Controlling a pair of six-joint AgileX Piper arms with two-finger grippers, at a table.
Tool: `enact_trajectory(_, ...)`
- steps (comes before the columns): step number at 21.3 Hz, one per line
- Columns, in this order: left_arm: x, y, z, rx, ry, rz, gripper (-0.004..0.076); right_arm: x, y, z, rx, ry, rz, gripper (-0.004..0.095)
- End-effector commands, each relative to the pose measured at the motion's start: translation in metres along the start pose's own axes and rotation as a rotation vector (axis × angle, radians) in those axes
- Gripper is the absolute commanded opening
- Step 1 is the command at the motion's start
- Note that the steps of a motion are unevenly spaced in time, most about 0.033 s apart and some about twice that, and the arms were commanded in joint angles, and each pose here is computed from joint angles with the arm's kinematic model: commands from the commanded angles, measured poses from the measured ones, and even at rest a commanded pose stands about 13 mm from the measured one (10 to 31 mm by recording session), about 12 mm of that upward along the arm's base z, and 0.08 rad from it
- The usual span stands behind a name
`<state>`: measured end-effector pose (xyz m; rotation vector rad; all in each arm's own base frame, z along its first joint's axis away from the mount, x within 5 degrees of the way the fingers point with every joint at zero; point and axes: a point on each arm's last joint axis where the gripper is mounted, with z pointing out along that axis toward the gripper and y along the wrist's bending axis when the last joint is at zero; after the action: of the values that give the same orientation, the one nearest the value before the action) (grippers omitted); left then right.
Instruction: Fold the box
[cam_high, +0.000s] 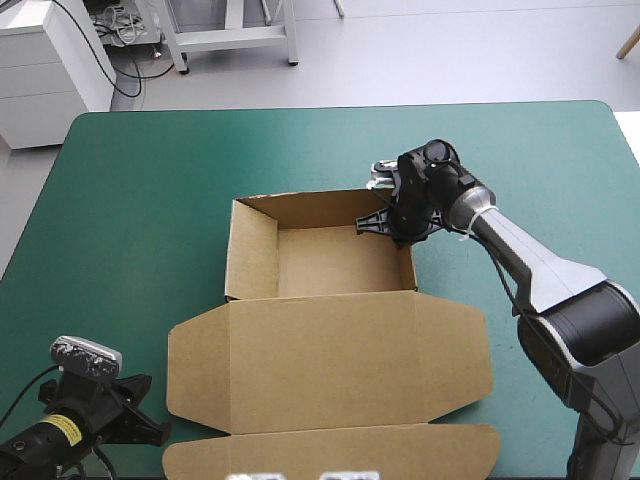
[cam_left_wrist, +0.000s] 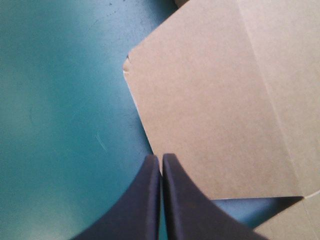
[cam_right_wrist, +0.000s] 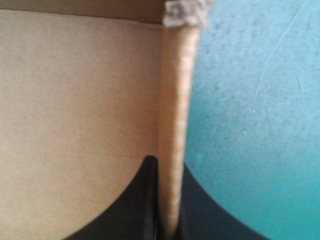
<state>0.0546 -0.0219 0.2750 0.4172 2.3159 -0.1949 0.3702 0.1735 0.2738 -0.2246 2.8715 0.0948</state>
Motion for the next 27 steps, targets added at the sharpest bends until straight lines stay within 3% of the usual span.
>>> enact_trajectory(1,-0.011,-0.001,-0.006,0.010,-0.080,-0.005,-0.0008,-0.012,-0.029,-0.040,-0.021,-0.109,0.044,-0.0020)
enact_trajectory(4,-0.011,-0.001,-0.006,0.010,-0.081,-0.005,-0.0008,-0.017,-0.067,-0.057,0.009,-0.157,0.097,-0.0021)
enact_trajectory(8,-0.011,-0.001,-0.006,0.010,-0.081,-0.005,-0.0008,-0.009,-0.171,-0.088,0.130,-0.227,0.248,-0.0021)
enact_trajectory(9,-0.011,-0.001,-0.006,0.010,-0.081,-0.005,-0.0008,0.000,-0.212,-0.096,0.175,-0.233,0.316,-0.0021)
enact_trajectory(14,-0.011,-0.001,-0.006,0.010,-0.081,-0.010,-0.0008,0.057,-0.336,-0.115,0.304,-0.223,0.613,-0.0021)
enact_trajectory(19,-0.011,-0.001,-0.006,0.010,-0.081,-0.006,-0.0008,0.084,-0.370,-0.124,0.358,-0.221,0.739,0.0025)
enact_trajectory(21,-0.011,-0.001,-0.006,0.010,-0.081,-0.006,-0.0008,0.087,-0.374,-0.125,0.400,-0.210,0.751,0.0270)
enact_trajectory(22,-0.011,-0.001,-0.006,0.010,-0.081,-0.006,-0.0008,0.088,-0.374,-0.125,0.401,-0.210,0.750,0.0322)
enact_trajectory(24,-0.011,-0.001,-0.006,0.010,-0.081,-0.006,-0.0008,0.087,-0.373,-0.125,0.389,-0.213,0.751,0.0405)
enact_trajectory(27,-0.011,-0.001,-0.006,0.010,-0.081,-0.006,-0.0008,0.087,-0.373,-0.125,0.383,-0.215,0.750,0.0419)
